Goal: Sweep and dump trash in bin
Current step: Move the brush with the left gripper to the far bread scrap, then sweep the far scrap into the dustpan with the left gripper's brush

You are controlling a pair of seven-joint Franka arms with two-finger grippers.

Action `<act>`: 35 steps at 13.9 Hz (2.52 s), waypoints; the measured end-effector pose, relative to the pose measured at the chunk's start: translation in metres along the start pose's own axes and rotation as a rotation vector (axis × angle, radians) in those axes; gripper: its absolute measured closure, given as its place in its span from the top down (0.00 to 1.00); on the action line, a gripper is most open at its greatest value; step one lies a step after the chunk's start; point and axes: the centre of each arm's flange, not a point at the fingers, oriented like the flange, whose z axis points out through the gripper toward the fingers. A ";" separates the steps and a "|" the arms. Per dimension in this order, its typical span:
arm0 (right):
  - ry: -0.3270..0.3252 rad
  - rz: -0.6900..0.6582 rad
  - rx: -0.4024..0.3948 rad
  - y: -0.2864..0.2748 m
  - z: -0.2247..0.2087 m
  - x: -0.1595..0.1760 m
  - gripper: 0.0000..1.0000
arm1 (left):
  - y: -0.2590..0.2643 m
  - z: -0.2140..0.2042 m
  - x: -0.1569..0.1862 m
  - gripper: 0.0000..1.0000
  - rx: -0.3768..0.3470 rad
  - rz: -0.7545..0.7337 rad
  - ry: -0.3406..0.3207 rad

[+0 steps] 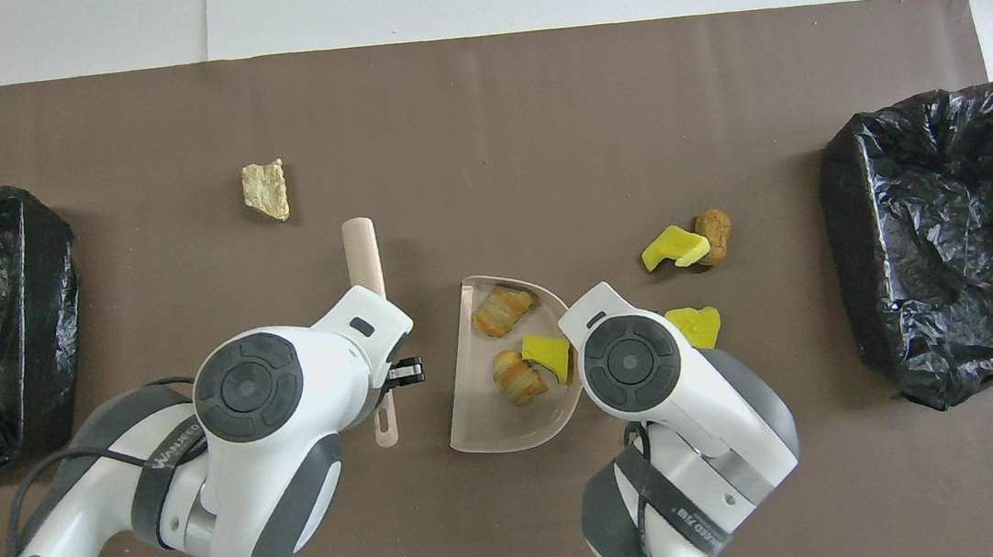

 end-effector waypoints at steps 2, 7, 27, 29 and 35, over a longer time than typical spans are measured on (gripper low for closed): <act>0.000 0.000 0.000 0.000 0.000 0.000 0.33 | -0.040 -0.006 0.038 0.26 0.019 0.073 0.001; 0.000 0.000 0.000 0.000 0.000 0.000 0.33 | -0.109 -0.020 0.119 0.26 0.021 0.219 0.035; 0.000 0.001 0.000 0.000 0.000 0.000 0.33 | -0.168 0.040 0.172 0.26 0.133 0.548 -0.070; 0.004 0.005 0.006 0.000 0.000 0.000 0.33 | -0.142 0.045 0.152 0.26 0.136 0.557 -0.090; 0.016 0.013 0.020 -0.001 0.001 0.002 0.33 | -0.044 0.055 0.058 0.26 0.141 0.516 -0.141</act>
